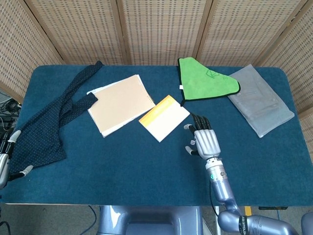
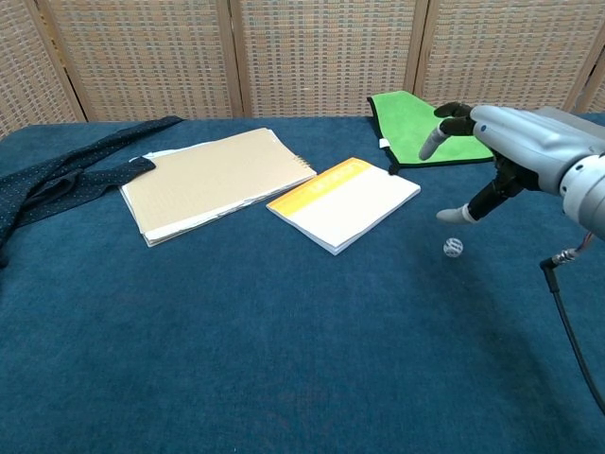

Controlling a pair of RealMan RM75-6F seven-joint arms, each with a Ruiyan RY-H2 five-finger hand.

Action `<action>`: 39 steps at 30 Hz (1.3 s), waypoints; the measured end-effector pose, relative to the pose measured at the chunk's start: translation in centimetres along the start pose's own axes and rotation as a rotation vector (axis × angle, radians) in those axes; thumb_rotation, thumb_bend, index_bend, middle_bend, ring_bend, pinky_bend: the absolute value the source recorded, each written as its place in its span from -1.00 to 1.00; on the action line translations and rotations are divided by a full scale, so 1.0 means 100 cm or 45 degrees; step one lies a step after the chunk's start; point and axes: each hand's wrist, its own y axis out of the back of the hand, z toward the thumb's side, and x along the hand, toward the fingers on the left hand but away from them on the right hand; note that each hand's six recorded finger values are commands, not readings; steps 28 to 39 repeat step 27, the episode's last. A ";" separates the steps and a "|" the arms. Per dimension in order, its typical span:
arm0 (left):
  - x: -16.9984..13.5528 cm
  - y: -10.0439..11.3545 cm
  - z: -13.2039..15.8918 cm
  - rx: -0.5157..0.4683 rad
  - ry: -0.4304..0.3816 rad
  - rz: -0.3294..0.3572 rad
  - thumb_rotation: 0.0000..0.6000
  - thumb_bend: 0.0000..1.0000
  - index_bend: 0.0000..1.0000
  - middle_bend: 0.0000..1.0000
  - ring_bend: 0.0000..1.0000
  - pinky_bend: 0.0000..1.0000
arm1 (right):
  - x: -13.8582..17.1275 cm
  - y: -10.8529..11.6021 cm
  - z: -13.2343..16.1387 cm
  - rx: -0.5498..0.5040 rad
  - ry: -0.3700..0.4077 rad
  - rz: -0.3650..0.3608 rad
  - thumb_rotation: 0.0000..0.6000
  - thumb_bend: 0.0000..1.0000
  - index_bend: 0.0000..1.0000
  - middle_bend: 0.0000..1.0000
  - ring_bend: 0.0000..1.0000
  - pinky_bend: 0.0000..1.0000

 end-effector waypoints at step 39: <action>-0.002 0.000 0.004 0.021 -0.013 0.019 1.00 -1.00 -1.00 -1.00 -1.00 -1.00 | 0.122 0.044 -0.116 0.262 -0.074 -0.176 1.00 -0.40 -1.00 -1.00 -1.00 -1.00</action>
